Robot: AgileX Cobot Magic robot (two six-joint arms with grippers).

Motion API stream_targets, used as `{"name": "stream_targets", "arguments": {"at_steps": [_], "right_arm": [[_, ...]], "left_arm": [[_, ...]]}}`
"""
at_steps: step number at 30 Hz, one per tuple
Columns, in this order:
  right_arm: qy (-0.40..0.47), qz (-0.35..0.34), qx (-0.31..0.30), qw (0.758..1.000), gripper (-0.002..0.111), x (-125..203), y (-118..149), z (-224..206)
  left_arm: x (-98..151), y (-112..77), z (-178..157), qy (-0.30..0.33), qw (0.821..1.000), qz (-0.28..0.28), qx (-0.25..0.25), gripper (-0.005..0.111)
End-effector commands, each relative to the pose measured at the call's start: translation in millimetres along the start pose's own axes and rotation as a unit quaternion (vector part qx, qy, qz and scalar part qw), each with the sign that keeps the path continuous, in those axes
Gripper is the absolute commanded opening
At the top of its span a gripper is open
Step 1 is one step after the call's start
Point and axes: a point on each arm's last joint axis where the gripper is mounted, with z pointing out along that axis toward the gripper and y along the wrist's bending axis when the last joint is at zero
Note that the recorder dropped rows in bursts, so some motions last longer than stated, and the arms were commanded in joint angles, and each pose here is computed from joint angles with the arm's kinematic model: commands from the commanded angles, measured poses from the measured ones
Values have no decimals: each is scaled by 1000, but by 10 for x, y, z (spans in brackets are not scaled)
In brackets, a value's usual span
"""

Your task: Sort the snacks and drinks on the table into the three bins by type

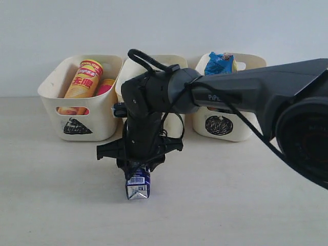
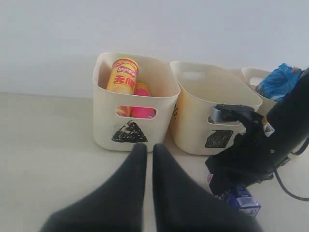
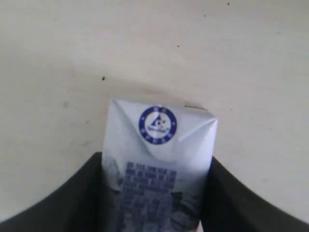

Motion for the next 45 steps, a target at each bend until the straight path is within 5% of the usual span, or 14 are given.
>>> {"name": "stream_targets", "arguments": {"at_steps": [1,6,9,14,21,28,30,32,35,45], "right_arm": [[-64,-32,-28,997,0,-117,38,-696],[-215,-89,-27,972,0,-258,-21,-1595],[-348,-138,20,927,0,-401,-98,-2008],[-422,-169,57,889,0,-643,-228,-1921],[-406,-120,59,904,0,-860,-544,-1491],[-386,-114,60,913,2,-879,-562,-1241],[-381,-112,63,916,17,-876,-567,-1205],[-380,-109,61,916,56,-875,-566,-1204],[-379,-100,60,918,79,-871,-573,-1211],[-351,-56,93,930,78,-774,-661,-1475]], "left_arm": [[4,-1,-5,-4,1000,-2,2,4],[4,-1,-5,-4,1000,-2,2,4],[4,-1,-5,-4,1000,-2,2,4],[4,-1,-5,-4,1000,-2,2,4],[4,-1,-5,-4,1000,-2,2,4],[4,-1,-5,-4,1000,-2,2,4],[4,-1,-5,-4,1000,-2,2,4],[4,-1,-5,-4,1000,-2,2,4],[4,-1,-5,-4,1000,-2,2,4],[4,-1,-5,-4,1000,-2,2,4]]}}
